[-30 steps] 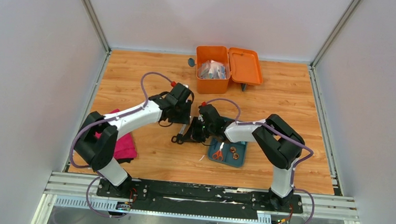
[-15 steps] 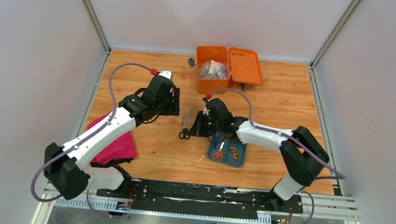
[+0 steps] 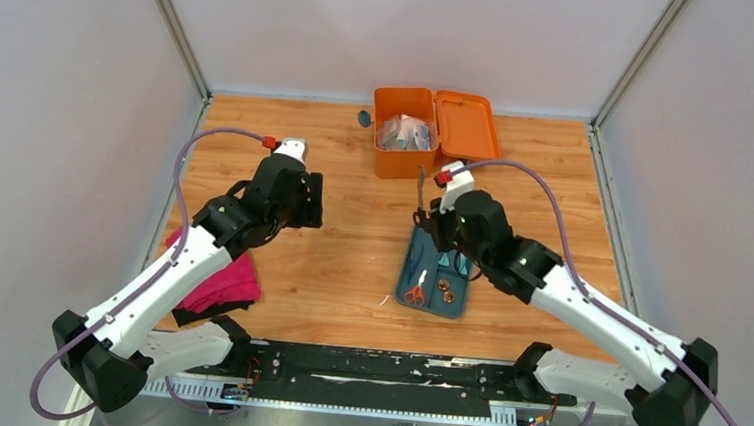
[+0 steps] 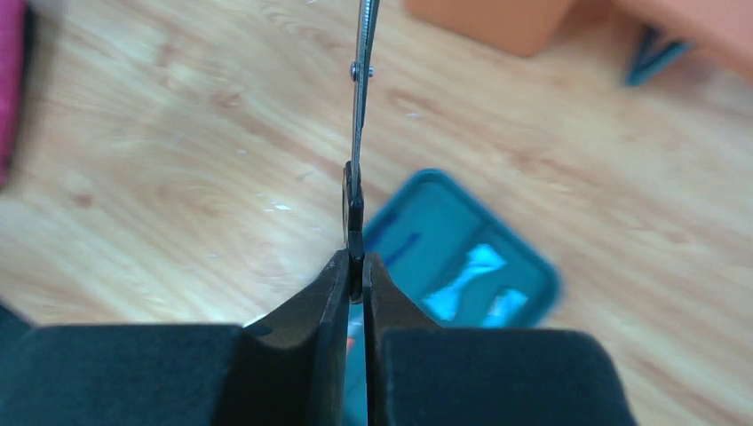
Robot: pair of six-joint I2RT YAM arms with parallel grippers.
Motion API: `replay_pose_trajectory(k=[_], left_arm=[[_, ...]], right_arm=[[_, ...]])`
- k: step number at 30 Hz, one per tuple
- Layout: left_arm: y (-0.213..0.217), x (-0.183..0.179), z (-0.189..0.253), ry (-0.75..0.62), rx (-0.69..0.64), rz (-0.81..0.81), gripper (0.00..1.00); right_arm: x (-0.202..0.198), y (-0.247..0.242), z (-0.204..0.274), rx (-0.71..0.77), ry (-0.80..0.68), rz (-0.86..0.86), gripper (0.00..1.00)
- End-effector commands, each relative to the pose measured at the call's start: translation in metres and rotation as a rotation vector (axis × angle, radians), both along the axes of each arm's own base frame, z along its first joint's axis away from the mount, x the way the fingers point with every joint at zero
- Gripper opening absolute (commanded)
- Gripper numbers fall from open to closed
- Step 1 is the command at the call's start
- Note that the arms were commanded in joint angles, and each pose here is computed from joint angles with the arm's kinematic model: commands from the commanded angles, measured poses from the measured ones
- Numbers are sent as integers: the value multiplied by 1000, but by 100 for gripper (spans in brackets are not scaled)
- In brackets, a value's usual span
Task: Organize the medicine kit
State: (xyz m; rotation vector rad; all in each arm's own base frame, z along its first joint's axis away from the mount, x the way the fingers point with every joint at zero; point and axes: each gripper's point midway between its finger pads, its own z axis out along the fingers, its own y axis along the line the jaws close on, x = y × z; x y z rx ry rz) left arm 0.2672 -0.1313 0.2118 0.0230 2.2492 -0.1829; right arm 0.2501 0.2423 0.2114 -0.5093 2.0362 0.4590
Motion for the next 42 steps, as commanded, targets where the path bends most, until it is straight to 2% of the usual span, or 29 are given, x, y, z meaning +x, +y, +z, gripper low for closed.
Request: replay_pose_trajectory(k=[1, 6, 8, 11, 16, 21, 27, 35, 42], left_arm=[[11, -6, -6, 10, 44, -6, 71], [16, -10, -5, -1, 72, -22, 71], [19, -10, -4, -5, 82, -26, 71], [21, -11, -4, -12, 86, -29, 71], [23, -9, -9, -10, 102, -30, 71], [27, -9, -15, -9, 113, -24, 71], [34, -8, -18, -16, 124, -8, 72], [37, -6, -15, -26, 121, -3, 72], [40, -8, -12, -38, 116, -3, 72]], right_arm=[[14, -59, 2, -367, -261, -5, 0], [17, -76, 5, -666, -500, 198, 0], [15, -76, 2, -800, -605, 338, 0], [8, -76, 4, -872, -706, 445, 0], [1, -68, 8, -888, -882, 570, 0], [0, -66, -34, -1085, -891, 817, 0], [5, -64, -55, -1152, -931, 1001, 0], [13, -67, -87, -1307, -871, 1290, 0], [26, -69, -95, -1445, -855, 1442, 0]])
